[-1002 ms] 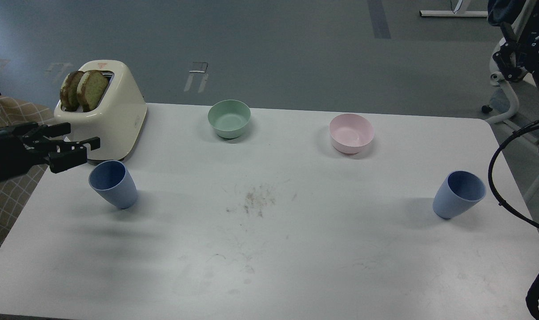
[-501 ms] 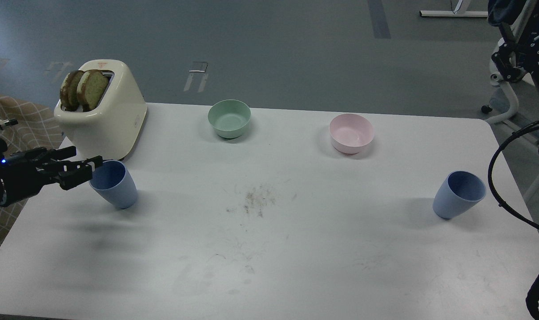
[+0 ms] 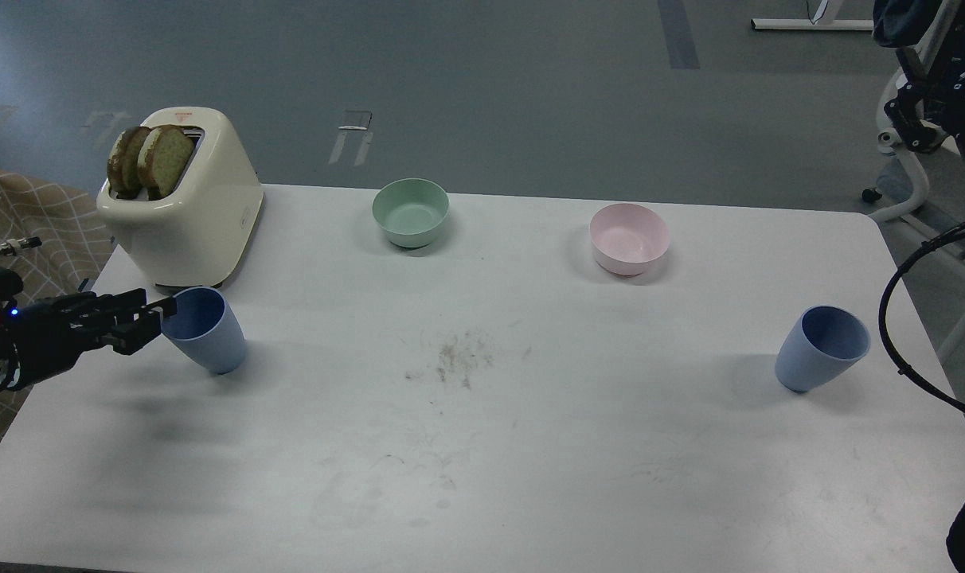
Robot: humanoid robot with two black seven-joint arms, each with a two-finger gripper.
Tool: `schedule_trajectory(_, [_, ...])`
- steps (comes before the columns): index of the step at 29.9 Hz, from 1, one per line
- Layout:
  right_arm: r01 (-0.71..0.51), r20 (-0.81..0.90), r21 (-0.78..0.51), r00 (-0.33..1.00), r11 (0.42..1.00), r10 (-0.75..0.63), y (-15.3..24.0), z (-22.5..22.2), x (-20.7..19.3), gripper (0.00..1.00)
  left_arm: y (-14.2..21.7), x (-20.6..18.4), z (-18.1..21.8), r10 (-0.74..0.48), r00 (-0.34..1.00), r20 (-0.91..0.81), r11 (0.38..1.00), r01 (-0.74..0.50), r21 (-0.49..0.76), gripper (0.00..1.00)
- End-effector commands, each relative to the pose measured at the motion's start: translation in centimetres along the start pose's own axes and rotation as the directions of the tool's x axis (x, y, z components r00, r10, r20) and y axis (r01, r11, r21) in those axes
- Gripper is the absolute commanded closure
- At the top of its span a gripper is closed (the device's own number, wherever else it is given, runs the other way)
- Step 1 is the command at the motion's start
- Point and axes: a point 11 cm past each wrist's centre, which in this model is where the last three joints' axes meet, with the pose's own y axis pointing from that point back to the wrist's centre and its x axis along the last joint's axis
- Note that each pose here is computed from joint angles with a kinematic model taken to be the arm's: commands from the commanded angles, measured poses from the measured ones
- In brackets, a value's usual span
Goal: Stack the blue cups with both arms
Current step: 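Reach the left gripper to the blue cup beside the toaster and grasp it, then lift the blue cup with the left gripper and carry it to table center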
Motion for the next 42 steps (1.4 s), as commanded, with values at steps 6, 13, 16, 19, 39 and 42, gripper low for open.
schedule_trajectory(6, [-0.004, 0.001, -0.005, 1.000, 1.000, 0.004, 0.2, 0.2, 0.2, 0.00, -0.7, -0.4, 0.7, 0.002, 1.000, -0.014, 1.000, -0.002, -0.021, 0.63])
schedule_trajectory(13, [-0.010, 0.000, -0.012, 1.000, 1.000, 0.010, 0.5, 0.4, 0.4, 0.00, -1.1, -0.8, 1.0, -0.002, 1.000, -0.023, 1.000, 0.002, -0.029, 0.88])
schedule_trajectory(16, [-0.012, -0.001, -0.012, 1.000, 1.000, 0.012, 0.5, 0.4, 0.5, 0.00, -1.2, -0.5, 0.9, 0.002, 1.000, -0.022, 1.000, -0.003, -0.026, 1.00])
schedule_trajectory(19, [-0.012, -0.001, -0.013, 1.000, 1.000, 0.012, 0.5, 0.4, 0.5, 0.00, -1.1, -0.3, 0.9, 0.004, 1.000, -0.014, 1.000, -0.004, -0.025, 1.00])
schedule_trajectory(39, [-0.052, -0.025, -0.003, 0.998, 0.999, 0.052, 1.7, -0.7, 2.2, 0.00, -4.8, 12.9, 17.2, 0.144, 0.947, 0.287, 0.903, -0.008, -0.429, 1.00])
schedule_trajectory(42, [-0.056, -0.027, -0.008, 0.998, 0.998, 0.056, 2.0, -0.5, 2.3, 0.00, -6.6, 12.7, 20.0, 0.133, 0.937, 0.323, 0.885, 0.034, -0.464, 1.00])
